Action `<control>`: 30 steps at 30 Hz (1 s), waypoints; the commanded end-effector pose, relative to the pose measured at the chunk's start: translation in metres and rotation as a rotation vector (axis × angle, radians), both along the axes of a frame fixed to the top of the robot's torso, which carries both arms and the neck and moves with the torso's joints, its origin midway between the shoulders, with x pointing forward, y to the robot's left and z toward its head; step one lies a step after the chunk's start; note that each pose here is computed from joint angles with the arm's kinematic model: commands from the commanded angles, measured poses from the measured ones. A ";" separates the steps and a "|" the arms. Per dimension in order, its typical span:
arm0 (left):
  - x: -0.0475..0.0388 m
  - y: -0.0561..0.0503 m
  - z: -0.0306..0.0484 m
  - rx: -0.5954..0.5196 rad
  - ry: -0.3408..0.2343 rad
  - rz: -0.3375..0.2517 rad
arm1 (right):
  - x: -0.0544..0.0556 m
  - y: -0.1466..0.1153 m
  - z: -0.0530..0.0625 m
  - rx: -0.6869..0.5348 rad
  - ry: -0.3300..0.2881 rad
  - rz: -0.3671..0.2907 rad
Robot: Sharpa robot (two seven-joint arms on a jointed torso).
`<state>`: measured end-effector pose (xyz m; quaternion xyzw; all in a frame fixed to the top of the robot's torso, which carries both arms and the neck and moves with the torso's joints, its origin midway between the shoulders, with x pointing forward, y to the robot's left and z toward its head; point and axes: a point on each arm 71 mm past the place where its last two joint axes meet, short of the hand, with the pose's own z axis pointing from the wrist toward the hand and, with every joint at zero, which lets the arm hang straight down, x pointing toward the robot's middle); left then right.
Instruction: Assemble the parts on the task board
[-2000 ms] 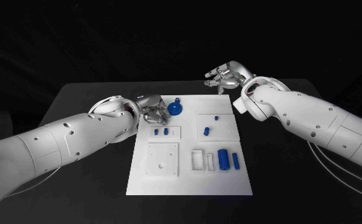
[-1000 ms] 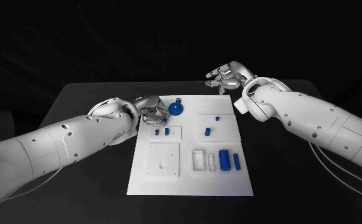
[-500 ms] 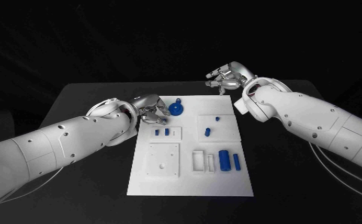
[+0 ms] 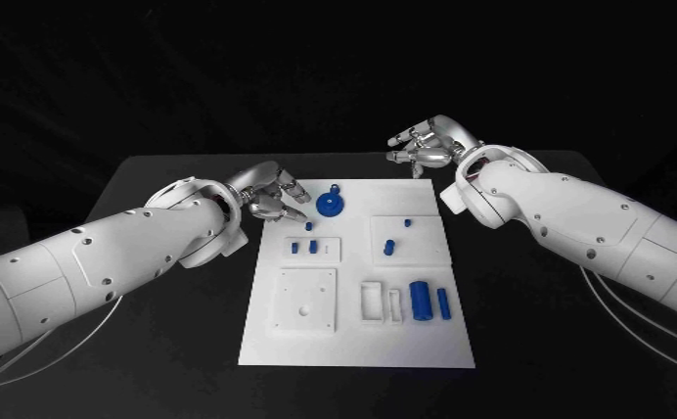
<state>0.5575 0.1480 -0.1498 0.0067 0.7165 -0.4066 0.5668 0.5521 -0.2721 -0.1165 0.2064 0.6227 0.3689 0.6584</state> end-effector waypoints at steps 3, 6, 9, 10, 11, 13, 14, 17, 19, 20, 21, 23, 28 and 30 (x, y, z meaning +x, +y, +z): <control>0.0065 0.013 0.0068 -0.176 0.091 0.088 | 0.000 0.000 0.000 -0.003 -0.004 0.011; 0.0087 0.016 0.0073 -0.185 0.106 0.110 | 0.000 0.000 0.000 -0.004 -0.002 0.010; 0.0098 0.017 0.0068 -0.168 0.115 0.121 | 0.000 0.000 0.000 -0.006 -0.001 0.008; 0.0099 0.017 0.0065 -0.157 0.114 0.123 | 0.000 0.000 0.000 -0.006 0.000 0.008; 0.0099 0.016 0.0064 -0.150 0.113 0.123 | 0.000 0.000 0.000 -0.007 0.000 0.009; 0.0099 0.014 0.0057 -0.118 0.107 0.125 | 0.000 0.000 0.000 -0.010 0.000 0.010; 0.0098 0.013 0.0053 -0.103 0.105 0.127 | 0.000 0.000 0.000 -0.014 0.001 0.012; 0.0099 0.013 0.0048 -0.080 0.100 0.139 | 0.000 0.002 -0.001 -0.039 0.001 0.022; 0.0103 0.013 0.0045 -0.068 0.095 0.151 | -0.001 0.002 -0.001 -0.058 0.000 0.027; 0.0106 0.014 0.0044 -0.061 0.093 0.158 | -0.001 0.003 -0.001 -0.066 -0.001 0.029; 0.0108 0.014 0.0043 -0.057 0.091 0.163 | -0.001 0.003 -0.001 -0.071 -0.001 0.031; 0.0113 0.013 0.0041 -0.043 0.083 0.171 | -0.001 0.004 0.000 -0.083 -0.003 0.034; 0.0116 0.006 0.0029 0.002 0.048 0.169 | -0.002 0.007 0.000 -0.103 -0.008 0.039; 0.0115 0.002 0.0014 0.015 0.042 0.163 | -0.002 0.008 0.000 -0.107 -0.010 0.040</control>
